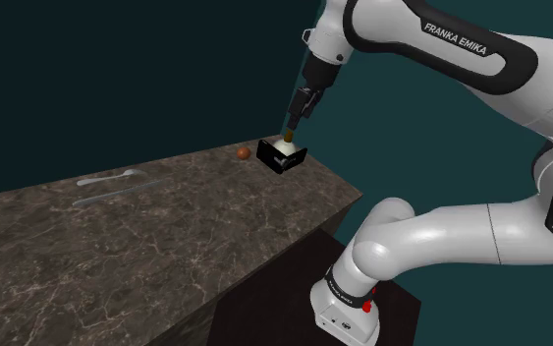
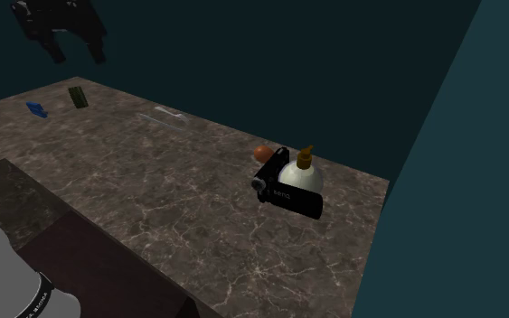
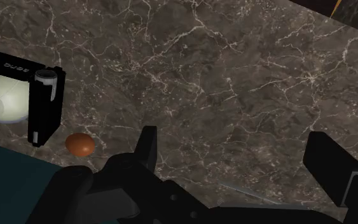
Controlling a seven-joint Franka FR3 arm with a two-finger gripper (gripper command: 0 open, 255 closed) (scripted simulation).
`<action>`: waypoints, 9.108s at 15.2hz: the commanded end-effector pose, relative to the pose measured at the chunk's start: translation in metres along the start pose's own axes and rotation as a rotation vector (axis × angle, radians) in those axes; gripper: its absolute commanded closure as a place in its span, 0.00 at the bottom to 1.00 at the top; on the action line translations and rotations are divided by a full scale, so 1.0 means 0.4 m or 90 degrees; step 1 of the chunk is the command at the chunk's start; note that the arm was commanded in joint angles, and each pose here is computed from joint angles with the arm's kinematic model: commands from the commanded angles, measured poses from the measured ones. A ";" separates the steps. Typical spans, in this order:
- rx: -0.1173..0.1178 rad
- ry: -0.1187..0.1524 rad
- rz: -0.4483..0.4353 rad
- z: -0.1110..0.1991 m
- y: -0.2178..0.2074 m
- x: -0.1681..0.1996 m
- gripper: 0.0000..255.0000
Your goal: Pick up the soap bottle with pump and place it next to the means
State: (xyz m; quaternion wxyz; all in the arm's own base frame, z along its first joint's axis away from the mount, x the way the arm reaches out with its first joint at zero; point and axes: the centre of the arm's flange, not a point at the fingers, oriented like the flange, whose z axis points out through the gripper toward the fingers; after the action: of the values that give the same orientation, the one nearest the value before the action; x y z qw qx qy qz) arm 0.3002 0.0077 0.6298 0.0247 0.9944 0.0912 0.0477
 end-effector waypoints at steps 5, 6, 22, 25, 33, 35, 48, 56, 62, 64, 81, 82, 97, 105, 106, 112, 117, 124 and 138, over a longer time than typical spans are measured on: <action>0.007 -0.006 -0.004 0.060 0.118 0.034 0.00; 0.009 -0.008 -0.005 0.076 0.147 0.042 0.00; 0.037 -0.034 -0.021 0.336 0.608 0.178 0.00; 0.043 -0.039 -0.024 0.387 0.693 0.203 0.00; 0.057 -0.051 -0.031 0.530 0.917 0.271 0.00; 0.060 -0.055 -0.033 0.566 0.972 0.288 0.00; 0.071 -0.064 -0.039 0.766 1.121 0.327 0.00; 0.071 -0.064 -0.039 0.773 1.120 0.327 0.00; 0.071 -0.064 -0.039 0.773 1.120 0.326 1.00; 0.071 -0.064 -0.039 0.774 1.120 0.326 1.00; 0.071 -0.064 -0.039 0.577 1.132 0.344 1.00; 0.071 -0.064 -0.039 0.563 1.133 0.346 1.00; 0.071 -0.064 -0.039 0.367 1.144 0.364 1.00; 0.071 -0.064 -0.039 0.262 1.150 0.373 1.00; 0.071 -0.064 -0.039 0.249 1.151 0.374 1.00; 0.071 -0.064 -0.039 0.176 1.155 0.381 1.00; 0.071 -0.064 -0.039 0.168 0.992 0.406 1.00; 0.071 -0.064 -0.039 0.158 0.764 0.442 1.00; 0.071 -0.064 -0.039 0.136 0.308 0.512 1.00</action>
State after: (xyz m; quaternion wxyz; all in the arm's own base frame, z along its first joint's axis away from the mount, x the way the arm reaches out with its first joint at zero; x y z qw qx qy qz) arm 0.5328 -0.0915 0.6008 -0.0248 0.9920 0.1235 -0.0085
